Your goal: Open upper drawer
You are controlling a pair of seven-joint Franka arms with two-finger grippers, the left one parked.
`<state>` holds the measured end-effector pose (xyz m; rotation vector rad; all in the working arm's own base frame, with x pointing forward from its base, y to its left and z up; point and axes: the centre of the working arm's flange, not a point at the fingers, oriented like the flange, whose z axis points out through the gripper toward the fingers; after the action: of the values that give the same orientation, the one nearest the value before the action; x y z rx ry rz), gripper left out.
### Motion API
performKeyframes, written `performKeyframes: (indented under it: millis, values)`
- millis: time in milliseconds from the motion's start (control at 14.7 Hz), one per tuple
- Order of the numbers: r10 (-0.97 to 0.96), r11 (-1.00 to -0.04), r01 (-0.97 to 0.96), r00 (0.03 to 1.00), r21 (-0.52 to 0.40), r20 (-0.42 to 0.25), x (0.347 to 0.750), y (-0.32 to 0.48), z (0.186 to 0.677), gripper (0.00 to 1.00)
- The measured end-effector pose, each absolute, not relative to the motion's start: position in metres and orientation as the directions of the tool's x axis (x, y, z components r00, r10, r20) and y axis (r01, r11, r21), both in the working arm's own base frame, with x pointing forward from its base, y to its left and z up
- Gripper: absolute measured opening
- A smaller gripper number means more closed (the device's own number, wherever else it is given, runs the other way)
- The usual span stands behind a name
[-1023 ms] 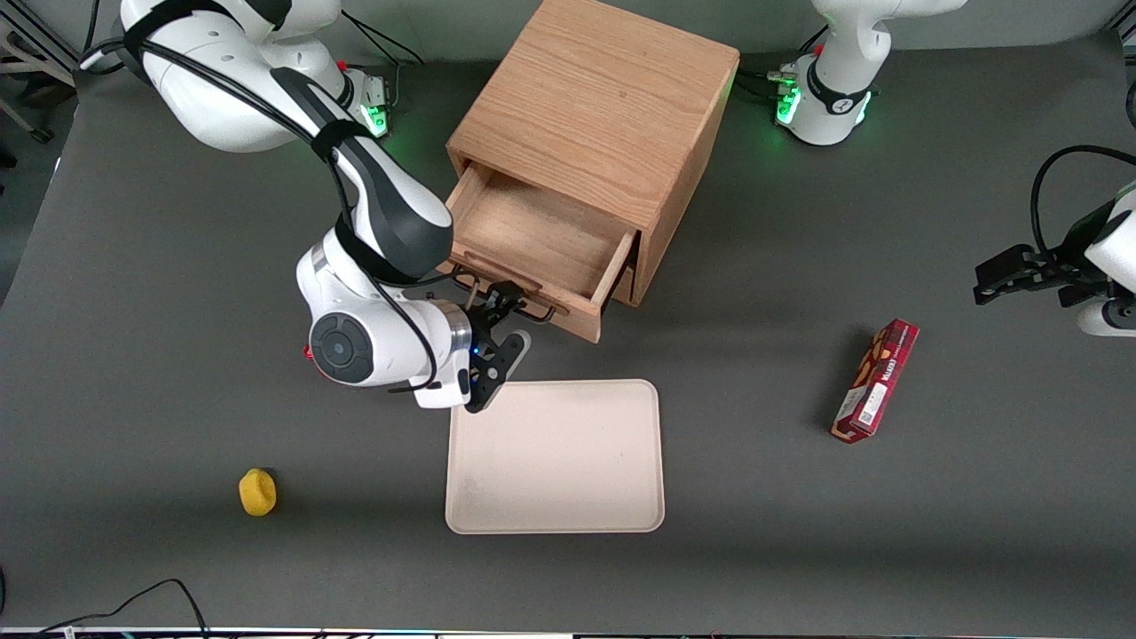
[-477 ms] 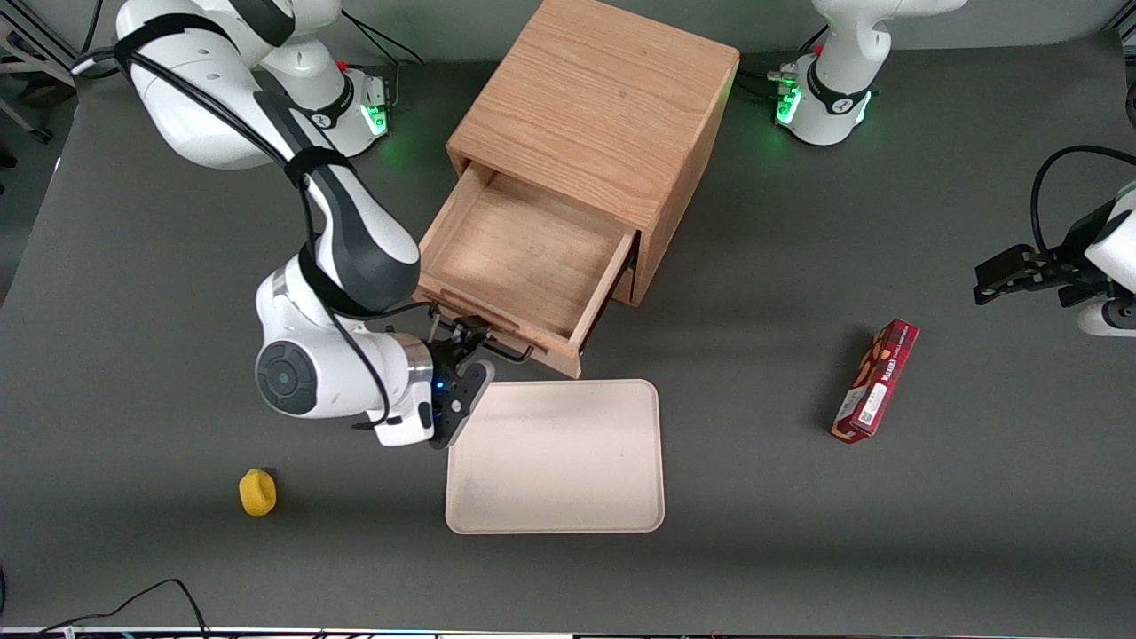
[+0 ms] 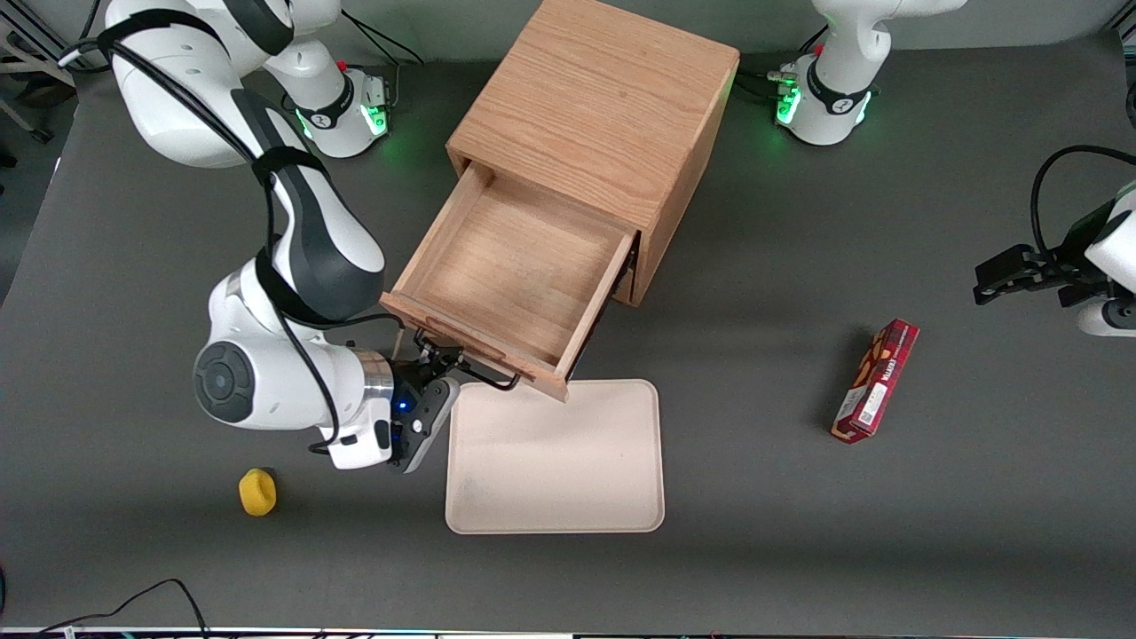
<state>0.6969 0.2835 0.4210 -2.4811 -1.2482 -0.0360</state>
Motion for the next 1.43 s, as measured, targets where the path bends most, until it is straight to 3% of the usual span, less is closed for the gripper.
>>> performKeyframes:
  millis: [205,341,545,818,955,1091,1432]
  values:
    - [0.739,-0.587,0.783,0.622,-0.206,0.261,0.686,0.269,0.526,1.00]
    - [0.670,-0.683,0.706,0.708,-0.187,0.224,0.657,0.242,0.597,1.00]
    - [0.582,-0.781,0.597,0.802,-0.183,0.131,0.620,0.202,0.651,1.00]
    - [0.427,-0.901,0.407,0.893,-0.150,-0.142,0.588,0.095,0.656,1.00]
    - [0.329,-0.944,0.311,0.920,-0.112,-0.213,0.573,0.057,0.640,1.00]
    - [0.234,-0.972,0.223,0.947,-0.074,-0.219,0.553,0.048,0.621,1.00]
    - [0.132,-0.991,0.127,0.979,-0.041,-0.157,0.503,0.050,0.594,1.00]
